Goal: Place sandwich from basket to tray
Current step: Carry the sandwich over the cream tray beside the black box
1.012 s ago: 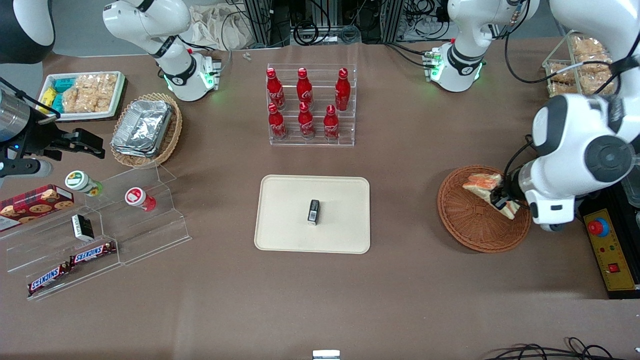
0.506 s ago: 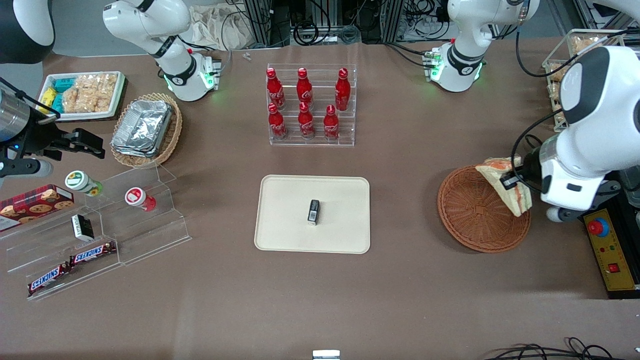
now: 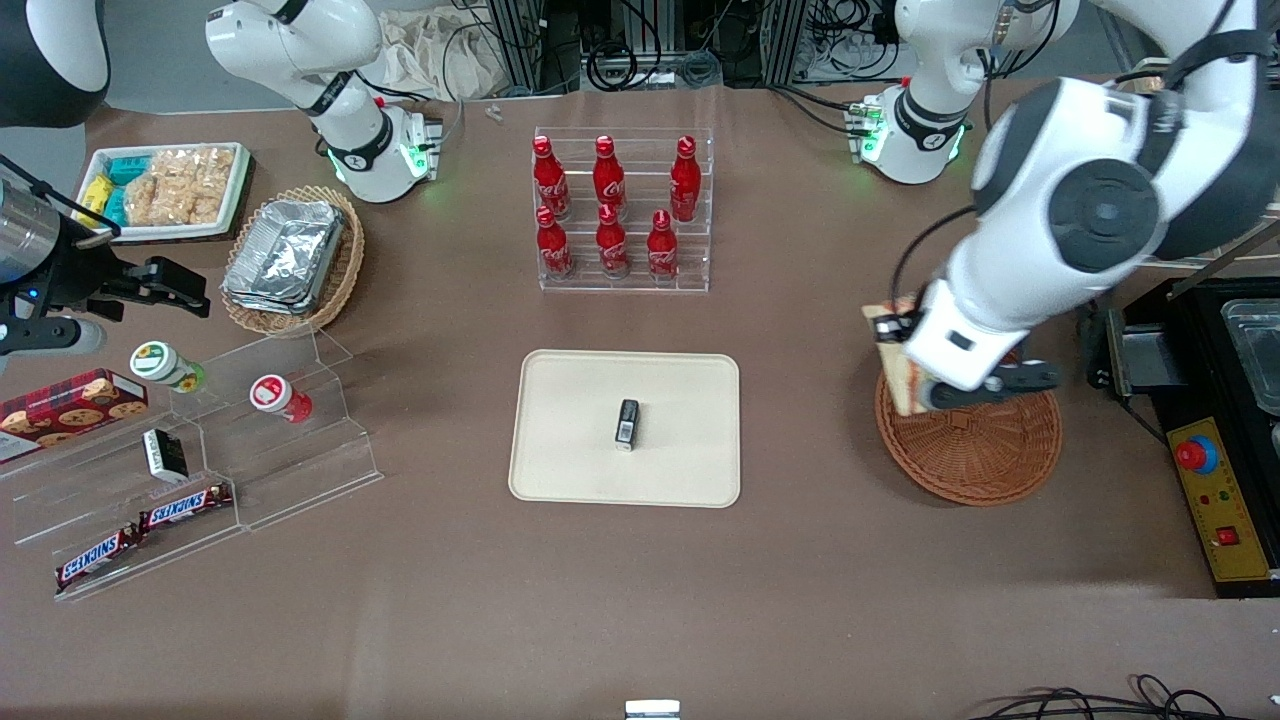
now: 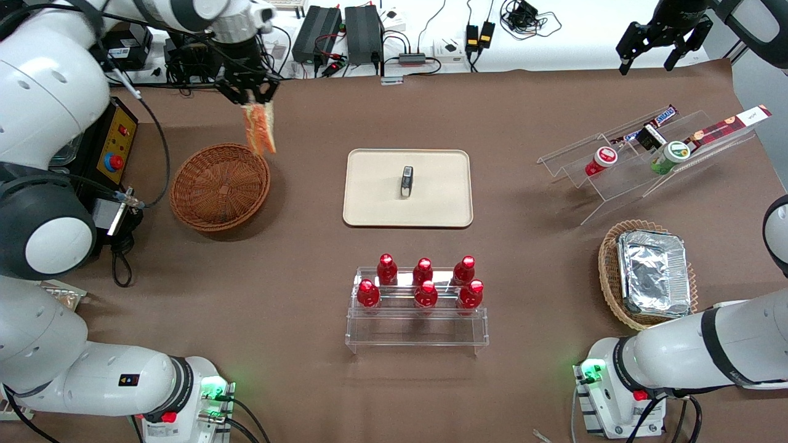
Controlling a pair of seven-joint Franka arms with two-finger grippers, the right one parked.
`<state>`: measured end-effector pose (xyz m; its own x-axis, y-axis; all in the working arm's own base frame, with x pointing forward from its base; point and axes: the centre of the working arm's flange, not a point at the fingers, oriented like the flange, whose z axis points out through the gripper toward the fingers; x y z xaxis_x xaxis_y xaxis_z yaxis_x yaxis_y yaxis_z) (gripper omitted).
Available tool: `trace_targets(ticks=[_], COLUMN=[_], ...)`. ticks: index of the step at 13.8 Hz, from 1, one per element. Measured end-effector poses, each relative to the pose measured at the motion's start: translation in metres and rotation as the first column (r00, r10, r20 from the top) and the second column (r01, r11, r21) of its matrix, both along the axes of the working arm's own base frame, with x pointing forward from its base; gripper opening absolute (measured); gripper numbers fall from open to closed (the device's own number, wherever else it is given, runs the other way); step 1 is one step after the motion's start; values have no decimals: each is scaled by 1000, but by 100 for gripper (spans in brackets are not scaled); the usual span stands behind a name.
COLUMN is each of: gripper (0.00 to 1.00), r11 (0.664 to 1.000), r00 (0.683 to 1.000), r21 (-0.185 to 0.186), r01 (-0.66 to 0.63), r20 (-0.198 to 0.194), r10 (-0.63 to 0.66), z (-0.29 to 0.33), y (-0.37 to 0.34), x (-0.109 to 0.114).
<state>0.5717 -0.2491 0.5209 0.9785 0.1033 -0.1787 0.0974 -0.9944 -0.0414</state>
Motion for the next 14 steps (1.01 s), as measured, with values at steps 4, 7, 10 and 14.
trace_targets(ticks=[4,7,10,14], gripper=[16,16,16,16], r11=[993,983,972,970], r00=[994,983,971,970], r21=[-33,-5,-3,-50], r01=[111,185,236,239], r20=[-4,10,47,68], r10=[-112,-185,-236,-235], z=[-51,-118,-187,-240], y=[-75,-112,-150,-164], x=[-7,-1,-1,5])
